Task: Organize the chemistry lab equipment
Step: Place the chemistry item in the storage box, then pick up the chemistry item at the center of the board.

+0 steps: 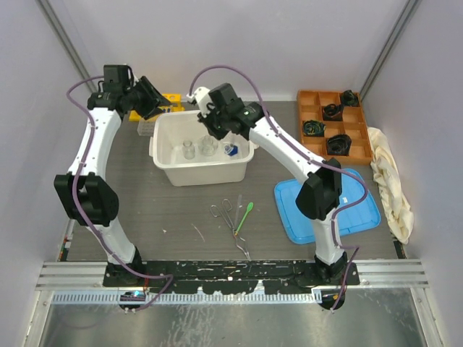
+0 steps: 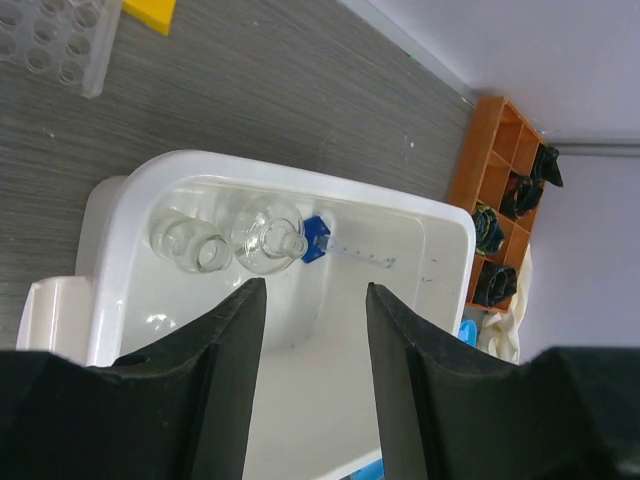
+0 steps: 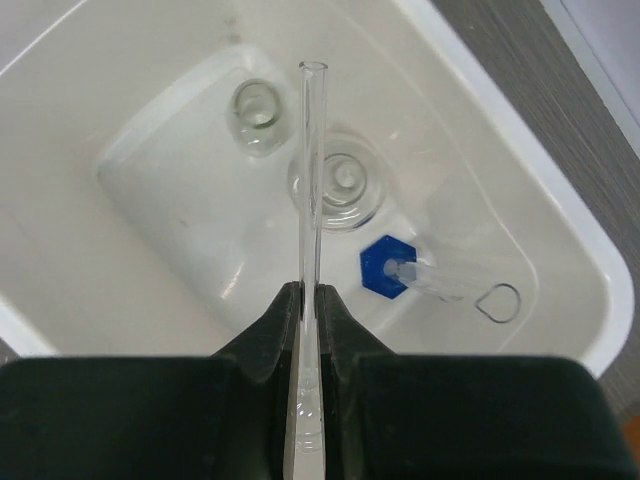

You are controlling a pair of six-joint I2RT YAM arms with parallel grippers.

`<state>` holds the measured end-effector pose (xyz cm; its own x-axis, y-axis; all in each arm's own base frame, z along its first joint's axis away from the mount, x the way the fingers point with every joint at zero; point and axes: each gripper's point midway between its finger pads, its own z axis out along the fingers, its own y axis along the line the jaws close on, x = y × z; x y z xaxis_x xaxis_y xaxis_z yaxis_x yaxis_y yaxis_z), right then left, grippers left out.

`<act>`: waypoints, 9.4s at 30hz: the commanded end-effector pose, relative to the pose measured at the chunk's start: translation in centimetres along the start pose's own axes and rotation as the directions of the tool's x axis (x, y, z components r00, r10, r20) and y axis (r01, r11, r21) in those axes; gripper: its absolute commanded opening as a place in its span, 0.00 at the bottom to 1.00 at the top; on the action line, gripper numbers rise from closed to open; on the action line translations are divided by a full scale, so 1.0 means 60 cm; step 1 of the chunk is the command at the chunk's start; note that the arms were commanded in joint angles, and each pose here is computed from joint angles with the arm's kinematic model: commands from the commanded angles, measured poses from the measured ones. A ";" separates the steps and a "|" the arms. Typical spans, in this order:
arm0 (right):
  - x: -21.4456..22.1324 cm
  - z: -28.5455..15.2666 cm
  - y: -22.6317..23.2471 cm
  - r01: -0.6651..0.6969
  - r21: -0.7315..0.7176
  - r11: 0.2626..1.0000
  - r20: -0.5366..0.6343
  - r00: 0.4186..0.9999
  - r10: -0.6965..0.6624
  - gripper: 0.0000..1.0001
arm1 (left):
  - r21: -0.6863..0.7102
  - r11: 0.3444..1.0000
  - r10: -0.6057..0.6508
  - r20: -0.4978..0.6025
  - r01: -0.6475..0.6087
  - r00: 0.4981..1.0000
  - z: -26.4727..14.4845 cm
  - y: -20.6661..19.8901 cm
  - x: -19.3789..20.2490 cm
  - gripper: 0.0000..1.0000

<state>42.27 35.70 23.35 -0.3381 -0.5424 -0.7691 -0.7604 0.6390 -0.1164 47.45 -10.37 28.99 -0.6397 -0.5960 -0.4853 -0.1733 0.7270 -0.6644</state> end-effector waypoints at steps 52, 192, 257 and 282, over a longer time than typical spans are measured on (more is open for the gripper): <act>0.150 0.137 0.057 0.305 -0.260 0.916 -0.073 0.940 -0.334 0.01 | 0.171 0.973 0.155 0.022 -0.156 0.988 -0.024 -0.012 -0.019 0.47; 0.417 -0.139 0.288 -0.375 0.024 0.927 -0.064 0.925 0.375 0.57 | 0.348 0.854 0.442 -0.095 -0.386 0.892 -0.229 0.005 0.435 0.53; 0.488 -0.057 0.371 -0.193 -0.036 0.981 -0.307 0.936 0.173 0.38 | 0.275 0.870 0.442 -0.070 -0.409 0.894 -0.242 0.050 0.433 0.58; 0.325 -0.195 0.335 -0.200 -0.048 0.979 -0.101 0.976 0.194 0.01 | 0.195 0.894 0.390 0.102 -0.403 0.915 -0.285 0.019 0.352 0.61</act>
<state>13.02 30.53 7.12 -0.5896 -0.5164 -0.6210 -0.6925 0.7189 0.0596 19.78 -16.37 26.46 -0.6055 -0.2686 -0.7491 0.2749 0.8128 -0.5136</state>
